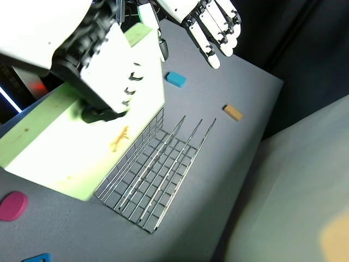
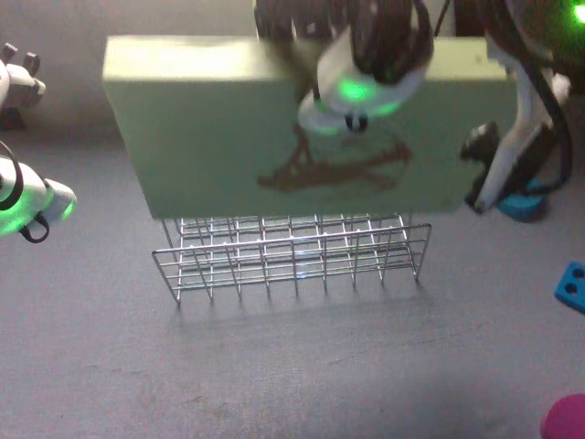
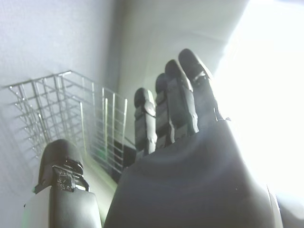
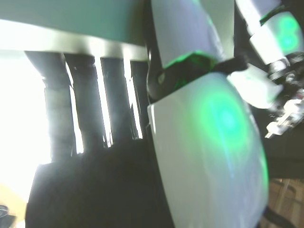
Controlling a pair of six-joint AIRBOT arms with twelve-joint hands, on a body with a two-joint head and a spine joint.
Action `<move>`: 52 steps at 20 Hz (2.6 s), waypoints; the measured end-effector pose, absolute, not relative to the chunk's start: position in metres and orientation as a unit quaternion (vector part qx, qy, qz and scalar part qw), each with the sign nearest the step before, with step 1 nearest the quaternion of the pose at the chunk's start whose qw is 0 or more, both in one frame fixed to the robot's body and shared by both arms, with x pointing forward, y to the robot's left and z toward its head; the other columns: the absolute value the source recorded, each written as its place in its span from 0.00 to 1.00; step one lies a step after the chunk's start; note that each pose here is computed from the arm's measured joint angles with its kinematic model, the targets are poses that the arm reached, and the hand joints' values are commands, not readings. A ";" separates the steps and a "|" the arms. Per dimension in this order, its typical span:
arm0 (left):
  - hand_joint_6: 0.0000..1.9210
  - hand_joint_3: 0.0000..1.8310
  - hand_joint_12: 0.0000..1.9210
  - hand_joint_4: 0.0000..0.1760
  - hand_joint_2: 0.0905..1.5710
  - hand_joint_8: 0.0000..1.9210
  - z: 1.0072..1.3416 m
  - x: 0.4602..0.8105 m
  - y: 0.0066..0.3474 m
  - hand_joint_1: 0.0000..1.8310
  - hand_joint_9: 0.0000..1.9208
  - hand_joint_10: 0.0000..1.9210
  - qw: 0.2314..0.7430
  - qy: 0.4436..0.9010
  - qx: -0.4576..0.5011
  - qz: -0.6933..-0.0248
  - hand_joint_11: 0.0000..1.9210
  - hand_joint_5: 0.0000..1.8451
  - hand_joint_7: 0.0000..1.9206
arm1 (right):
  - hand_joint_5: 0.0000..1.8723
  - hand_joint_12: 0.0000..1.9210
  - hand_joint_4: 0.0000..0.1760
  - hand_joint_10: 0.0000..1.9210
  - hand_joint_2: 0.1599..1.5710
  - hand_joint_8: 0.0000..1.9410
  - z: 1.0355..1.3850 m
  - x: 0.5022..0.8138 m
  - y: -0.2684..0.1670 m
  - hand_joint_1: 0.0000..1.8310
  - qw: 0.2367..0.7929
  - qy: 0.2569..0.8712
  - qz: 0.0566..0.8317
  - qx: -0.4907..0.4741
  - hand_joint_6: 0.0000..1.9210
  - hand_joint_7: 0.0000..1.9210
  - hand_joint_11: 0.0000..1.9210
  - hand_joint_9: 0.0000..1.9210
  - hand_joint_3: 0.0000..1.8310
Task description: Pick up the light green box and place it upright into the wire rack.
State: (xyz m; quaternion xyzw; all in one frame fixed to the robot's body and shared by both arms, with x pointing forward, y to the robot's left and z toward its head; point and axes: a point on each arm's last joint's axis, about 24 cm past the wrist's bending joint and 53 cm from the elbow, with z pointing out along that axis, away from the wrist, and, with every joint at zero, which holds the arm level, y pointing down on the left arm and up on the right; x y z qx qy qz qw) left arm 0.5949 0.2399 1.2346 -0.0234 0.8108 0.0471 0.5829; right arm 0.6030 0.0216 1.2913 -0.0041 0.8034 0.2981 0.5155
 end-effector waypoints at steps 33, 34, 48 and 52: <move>0.00 0.00 0.37 0.40 0.71 0.00 1.228 0.593 0.236 0.14 0.13 0.00 0.572 0.819 -0.020 0.039 0.00 0.15 0.11 | 0.43 0.78 0.00 0.73 0.71 0.59 1.237 0.640 0.055 0.74 0.502 0.818 0.280 -0.011 0.54 0.47 0.39 0.44 0.00; 0.00 0.00 0.37 0.40 0.71 0.00 1.228 0.593 0.236 0.14 0.13 0.00 0.571 0.819 -0.021 0.039 0.00 0.16 0.11 | 0.45 0.79 0.00 0.73 0.71 0.59 1.231 0.639 0.056 0.74 0.498 0.821 0.278 -0.014 0.53 0.47 0.39 0.44 0.00; 0.00 0.00 0.35 0.40 0.70 0.00 1.224 0.592 0.235 0.15 0.11 0.00 0.565 0.824 -0.023 0.035 0.00 0.16 0.11 | 0.44 0.79 0.00 0.73 0.71 0.58 1.178 0.642 0.057 0.74 0.478 0.843 0.245 -0.033 0.53 0.47 0.39 0.45 0.00; 0.00 0.00 0.34 0.39 0.70 0.00 1.224 0.592 0.235 0.16 0.11 0.00 0.565 0.824 -0.023 0.035 0.00 0.16 0.11 | 0.44 0.78 0.00 0.72 0.71 0.58 1.169 0.645 0.054 0.74 0.482 0.843 0.236 -0.035 0.53 0.48 0.38 0.45 0.00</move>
